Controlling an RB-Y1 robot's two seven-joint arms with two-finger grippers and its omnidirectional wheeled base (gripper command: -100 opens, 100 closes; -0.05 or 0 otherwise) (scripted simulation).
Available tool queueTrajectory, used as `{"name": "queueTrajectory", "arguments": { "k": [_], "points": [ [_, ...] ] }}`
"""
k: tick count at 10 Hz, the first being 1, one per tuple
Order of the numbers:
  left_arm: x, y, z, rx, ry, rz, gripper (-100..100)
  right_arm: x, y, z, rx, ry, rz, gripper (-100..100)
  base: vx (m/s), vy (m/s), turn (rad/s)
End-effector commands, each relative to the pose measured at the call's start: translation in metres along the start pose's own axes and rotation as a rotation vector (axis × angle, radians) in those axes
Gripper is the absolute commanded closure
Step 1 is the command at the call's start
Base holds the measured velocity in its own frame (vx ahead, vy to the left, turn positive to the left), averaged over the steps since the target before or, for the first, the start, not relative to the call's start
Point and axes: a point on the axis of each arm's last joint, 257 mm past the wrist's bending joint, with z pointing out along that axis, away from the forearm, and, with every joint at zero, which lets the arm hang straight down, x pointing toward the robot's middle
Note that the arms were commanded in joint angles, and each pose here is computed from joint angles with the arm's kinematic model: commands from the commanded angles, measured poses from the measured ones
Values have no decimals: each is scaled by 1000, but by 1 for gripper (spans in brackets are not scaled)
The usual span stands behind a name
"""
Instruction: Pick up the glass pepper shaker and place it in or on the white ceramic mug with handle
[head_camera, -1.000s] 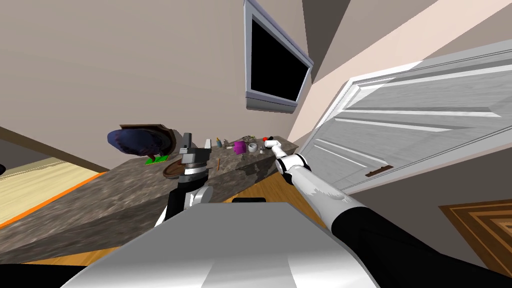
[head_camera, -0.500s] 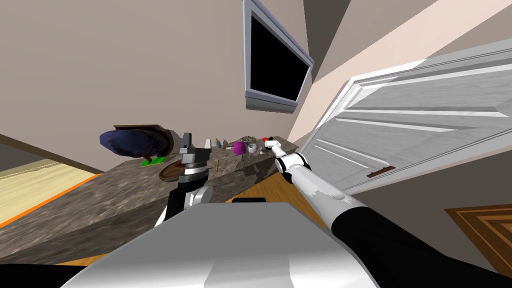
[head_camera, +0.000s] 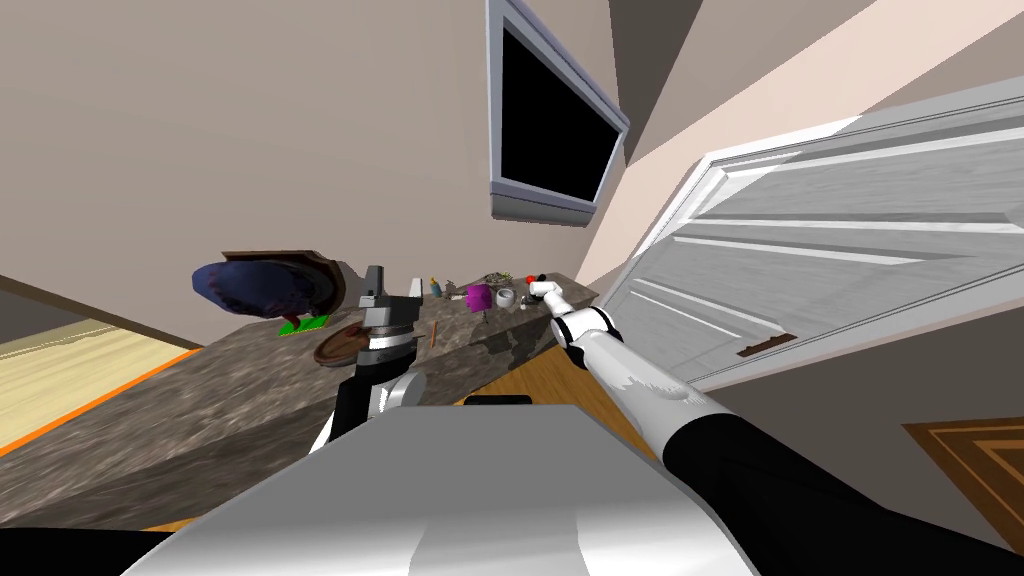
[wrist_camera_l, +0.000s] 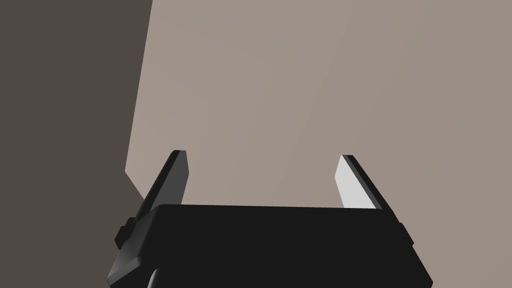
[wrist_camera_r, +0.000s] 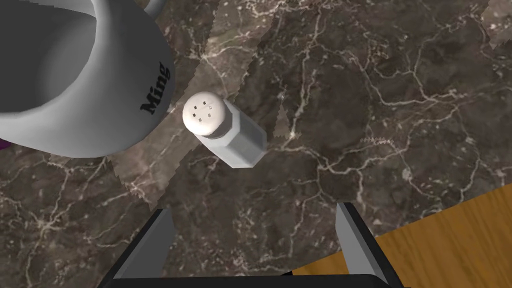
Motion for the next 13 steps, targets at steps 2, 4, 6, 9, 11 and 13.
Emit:
{"name": "queueTrajectory", "arguments": {
  "k": [2,4,6,9,11,13],
  "points": [
    [0,0,0,0,0,0,0,-15,4,4,-4,-46,54,-100,36,12,10],
    [0,0,0,0,0,0,0,-13,3,3,-4,-42,47,-100,41,9,2],
    [0,0,0,0,0,0,0,-22,7,12,-2,-39,45,-100,20,13,-11],
    [0,0,0,0,0,0,0,-25,8,14,-2,-38,45,100,35,22,-13],
    [0,0,0,0,0,0,0,-25,8,14,-2,-38,45,100,0,0,0],
    [0,0,0,0,0,0,0,-25,8,14,-2,-38,45,100,0,0,0]
  ]
}}
